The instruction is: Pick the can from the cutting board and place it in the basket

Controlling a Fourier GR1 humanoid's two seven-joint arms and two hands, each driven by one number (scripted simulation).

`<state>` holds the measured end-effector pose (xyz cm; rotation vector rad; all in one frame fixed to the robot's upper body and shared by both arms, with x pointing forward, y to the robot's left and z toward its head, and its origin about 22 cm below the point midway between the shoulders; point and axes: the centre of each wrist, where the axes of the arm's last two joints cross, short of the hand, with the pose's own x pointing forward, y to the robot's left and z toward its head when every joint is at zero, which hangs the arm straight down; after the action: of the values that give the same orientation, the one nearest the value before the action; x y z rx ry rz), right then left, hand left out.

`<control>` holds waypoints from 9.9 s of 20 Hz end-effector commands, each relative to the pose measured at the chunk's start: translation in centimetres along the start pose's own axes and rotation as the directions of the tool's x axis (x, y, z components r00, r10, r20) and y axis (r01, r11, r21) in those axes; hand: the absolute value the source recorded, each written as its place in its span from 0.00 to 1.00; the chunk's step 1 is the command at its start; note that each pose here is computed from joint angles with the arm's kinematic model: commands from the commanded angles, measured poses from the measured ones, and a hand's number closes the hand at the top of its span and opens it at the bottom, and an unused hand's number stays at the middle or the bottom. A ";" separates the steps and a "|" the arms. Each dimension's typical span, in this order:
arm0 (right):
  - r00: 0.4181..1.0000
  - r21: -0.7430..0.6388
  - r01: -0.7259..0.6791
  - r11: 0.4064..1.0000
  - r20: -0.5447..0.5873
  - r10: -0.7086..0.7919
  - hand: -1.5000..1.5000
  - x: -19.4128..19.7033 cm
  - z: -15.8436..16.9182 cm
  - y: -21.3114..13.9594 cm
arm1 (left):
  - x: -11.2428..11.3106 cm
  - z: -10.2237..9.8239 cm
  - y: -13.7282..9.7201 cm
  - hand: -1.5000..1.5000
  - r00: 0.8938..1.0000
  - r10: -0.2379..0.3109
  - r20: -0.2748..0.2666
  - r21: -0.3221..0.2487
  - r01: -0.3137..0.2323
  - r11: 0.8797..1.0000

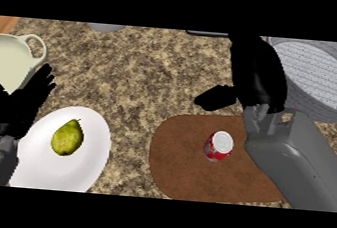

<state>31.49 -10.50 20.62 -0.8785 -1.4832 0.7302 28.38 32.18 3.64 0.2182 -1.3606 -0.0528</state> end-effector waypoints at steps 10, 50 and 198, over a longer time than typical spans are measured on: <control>0.962 0.323 -0.106 0.941 -0.206 0.179 0.00 1.9 -0.5 -8.8 | -0.6 0.4 0.8 0.50 1.000 0.014 -0.001 0.015 -0.014 1.000; 0.963 0.214 0.145 0.966 -0.254 -0.089 0.00 -11.7 5.6 5.8 | 0.9 -0.6 -0.9 0.50 1.000 -0.002 0.022 -0.031 0.003 1.000; 0.727 -0.947 -0.033 0.319 -0.242 -0.643 0.00 -26.9 -9.1 -12.9 | -0.2 0.0 0.1 0.50 1.000 0.008 -0.014 0.013 -0.008 1.000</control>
<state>42.18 -38.36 19.54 -1.4220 -1.3154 -0.8161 29.09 31.72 3.64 0.2067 -1.3702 -0.0486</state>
